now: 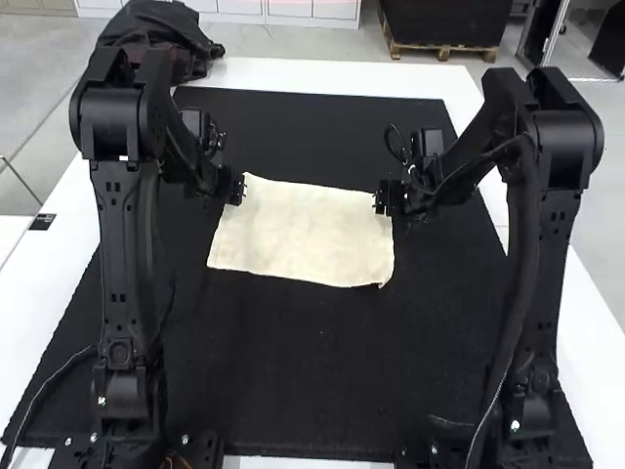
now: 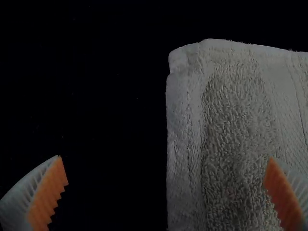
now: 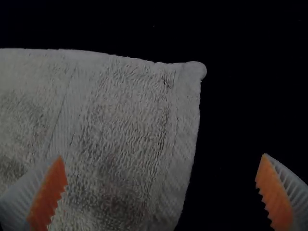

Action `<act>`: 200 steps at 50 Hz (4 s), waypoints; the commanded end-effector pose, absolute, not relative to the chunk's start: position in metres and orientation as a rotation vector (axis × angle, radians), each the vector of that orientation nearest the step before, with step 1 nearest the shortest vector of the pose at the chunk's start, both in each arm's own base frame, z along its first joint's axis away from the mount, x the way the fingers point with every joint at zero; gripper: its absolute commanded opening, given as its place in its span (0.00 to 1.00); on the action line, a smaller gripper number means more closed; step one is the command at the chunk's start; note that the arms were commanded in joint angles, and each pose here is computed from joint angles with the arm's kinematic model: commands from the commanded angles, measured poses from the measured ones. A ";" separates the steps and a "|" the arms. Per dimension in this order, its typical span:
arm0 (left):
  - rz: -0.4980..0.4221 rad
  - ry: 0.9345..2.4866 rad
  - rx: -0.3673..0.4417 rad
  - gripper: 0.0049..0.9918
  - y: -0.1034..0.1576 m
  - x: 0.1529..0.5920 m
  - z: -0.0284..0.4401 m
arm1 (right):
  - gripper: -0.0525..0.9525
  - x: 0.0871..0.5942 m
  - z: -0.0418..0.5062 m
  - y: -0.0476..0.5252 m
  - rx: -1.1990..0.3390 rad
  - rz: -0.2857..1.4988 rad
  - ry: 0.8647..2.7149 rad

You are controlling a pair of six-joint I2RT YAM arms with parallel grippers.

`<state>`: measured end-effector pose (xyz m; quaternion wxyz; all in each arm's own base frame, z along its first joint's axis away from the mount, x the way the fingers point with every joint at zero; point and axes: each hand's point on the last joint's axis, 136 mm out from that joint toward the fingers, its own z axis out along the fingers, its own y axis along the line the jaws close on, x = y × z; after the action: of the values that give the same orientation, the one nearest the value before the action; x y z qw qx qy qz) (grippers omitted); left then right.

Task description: Fold the towel.

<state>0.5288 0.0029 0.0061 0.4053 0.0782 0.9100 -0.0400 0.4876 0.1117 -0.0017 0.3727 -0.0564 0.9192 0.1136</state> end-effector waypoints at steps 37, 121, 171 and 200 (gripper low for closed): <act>-0.110 2.299 0.221 0.97 -0.002 0.544 -0.006 | 0.96 0.506 -0.022 0.132 -0.193 0.312 2.367; -0.122 2.187 0.202 0.02 -0.002 0.549 0.041 | 0.03 0.504 0.047 0.105 -0.186 0.344 2.248; -0.162 2.158 0.203 0.02 -0.009 0.515 0.081 | 0.03 0.473 0.079 0.117 -0.181 0.470 2.259; -0.111 2.166 0.176 0.02 0.023 0.483 0.087 | 0.03 0.443 0.091 0.114 -0.190 0.493 2.276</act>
<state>0.4830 0.0155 0.0691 0.4461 0.0664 0.8909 -0.0543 0.4435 0.1190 0.0733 0.3741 -0.0778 0.9042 0.1909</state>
